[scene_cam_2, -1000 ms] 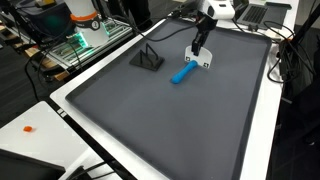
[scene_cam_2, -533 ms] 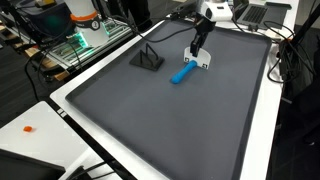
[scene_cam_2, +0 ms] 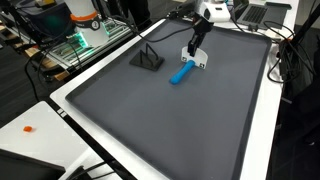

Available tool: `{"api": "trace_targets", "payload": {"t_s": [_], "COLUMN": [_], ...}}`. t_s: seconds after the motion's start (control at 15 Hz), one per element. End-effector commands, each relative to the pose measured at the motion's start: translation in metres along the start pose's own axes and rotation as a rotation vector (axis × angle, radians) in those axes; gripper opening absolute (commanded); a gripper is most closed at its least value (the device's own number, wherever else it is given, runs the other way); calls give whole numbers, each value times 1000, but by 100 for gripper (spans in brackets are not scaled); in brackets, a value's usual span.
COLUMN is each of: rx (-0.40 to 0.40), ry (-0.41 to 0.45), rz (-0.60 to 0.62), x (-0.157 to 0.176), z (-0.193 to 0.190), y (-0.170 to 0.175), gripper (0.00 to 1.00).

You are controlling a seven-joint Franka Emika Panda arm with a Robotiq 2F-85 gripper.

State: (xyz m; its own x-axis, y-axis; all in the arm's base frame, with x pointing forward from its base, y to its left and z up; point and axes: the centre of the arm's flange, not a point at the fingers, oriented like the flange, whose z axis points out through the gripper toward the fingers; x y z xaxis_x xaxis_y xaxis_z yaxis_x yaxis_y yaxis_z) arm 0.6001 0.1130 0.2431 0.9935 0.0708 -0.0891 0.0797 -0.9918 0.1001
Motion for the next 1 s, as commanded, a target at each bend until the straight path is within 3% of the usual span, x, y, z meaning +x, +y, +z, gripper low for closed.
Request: {"api": "trace_targets", "payload": {"t_s": [0.0,0.93], "rx": [8,63], "ry": [-90,-73], "rz": [-3,-11], "x": [-21,-33], "z": [18,-6], "y": [3,1], "gripper": [2,2]}}
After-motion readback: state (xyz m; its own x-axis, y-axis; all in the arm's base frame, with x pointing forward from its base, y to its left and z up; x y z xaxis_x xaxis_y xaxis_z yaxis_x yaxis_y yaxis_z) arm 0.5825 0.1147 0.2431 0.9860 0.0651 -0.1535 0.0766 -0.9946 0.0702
